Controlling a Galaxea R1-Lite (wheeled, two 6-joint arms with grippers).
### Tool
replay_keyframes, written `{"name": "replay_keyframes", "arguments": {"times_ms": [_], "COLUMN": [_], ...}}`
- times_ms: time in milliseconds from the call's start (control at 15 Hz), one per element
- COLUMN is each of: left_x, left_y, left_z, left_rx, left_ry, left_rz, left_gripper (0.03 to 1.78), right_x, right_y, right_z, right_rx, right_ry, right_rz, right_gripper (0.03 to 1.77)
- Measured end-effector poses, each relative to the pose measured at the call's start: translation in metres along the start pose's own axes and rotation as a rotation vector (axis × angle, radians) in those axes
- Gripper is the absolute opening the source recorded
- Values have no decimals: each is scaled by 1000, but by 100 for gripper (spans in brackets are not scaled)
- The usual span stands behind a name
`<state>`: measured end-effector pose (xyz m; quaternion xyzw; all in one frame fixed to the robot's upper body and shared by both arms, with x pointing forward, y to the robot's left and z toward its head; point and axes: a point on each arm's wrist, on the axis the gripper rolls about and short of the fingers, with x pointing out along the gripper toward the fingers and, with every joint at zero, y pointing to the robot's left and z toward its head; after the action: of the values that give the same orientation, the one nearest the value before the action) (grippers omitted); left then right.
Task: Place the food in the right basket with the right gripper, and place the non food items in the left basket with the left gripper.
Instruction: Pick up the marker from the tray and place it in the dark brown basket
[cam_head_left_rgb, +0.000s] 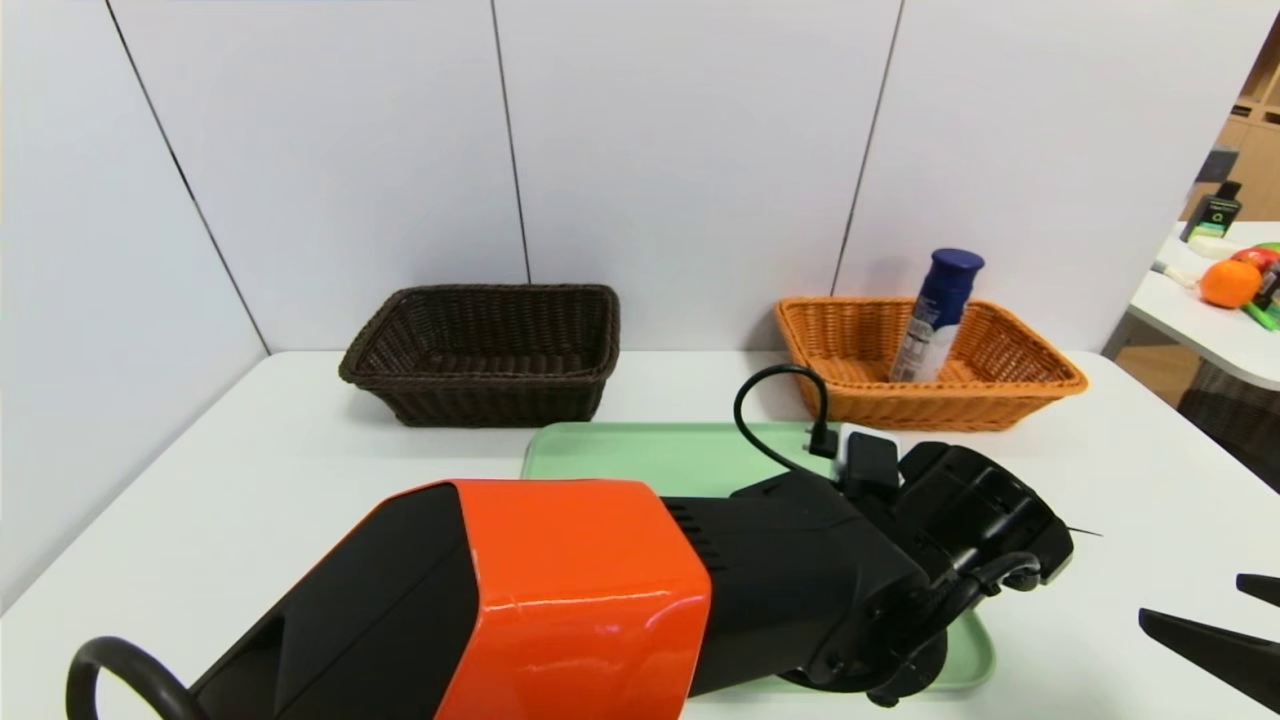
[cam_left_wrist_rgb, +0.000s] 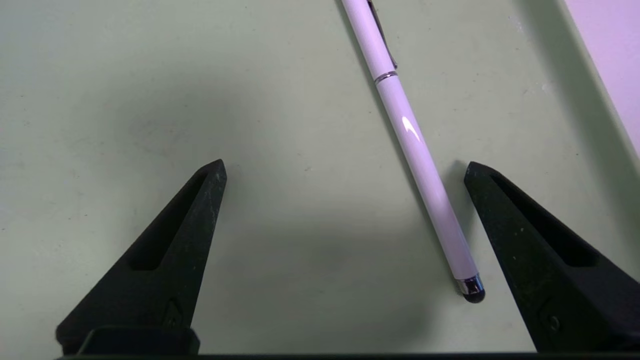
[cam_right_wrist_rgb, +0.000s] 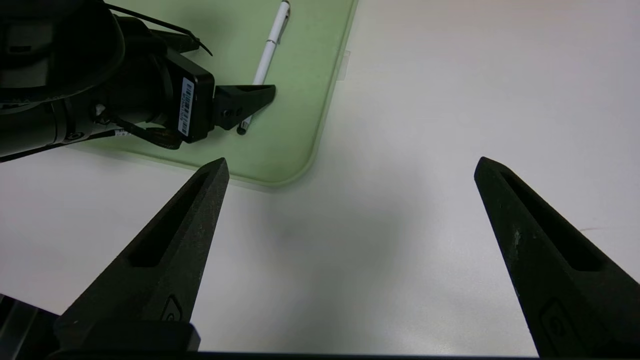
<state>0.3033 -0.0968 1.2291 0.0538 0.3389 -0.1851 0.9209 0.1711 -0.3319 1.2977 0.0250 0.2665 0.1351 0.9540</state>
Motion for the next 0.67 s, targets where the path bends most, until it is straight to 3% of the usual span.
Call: {"name": "replay_keyframes", "arguments": {"times_ms": [667], "left_x": [0], "left_y": [0], "left_z": [0], "left_rx": [8], "left_ry": [2], "left_rz": [2], "left_gripper": [169], "right_x": [0], "right_y": [0], "right_z": [1], "right_rx": [1], "right_ry": [-8], "right_rz": [-9], "right_gripper": [170]}}
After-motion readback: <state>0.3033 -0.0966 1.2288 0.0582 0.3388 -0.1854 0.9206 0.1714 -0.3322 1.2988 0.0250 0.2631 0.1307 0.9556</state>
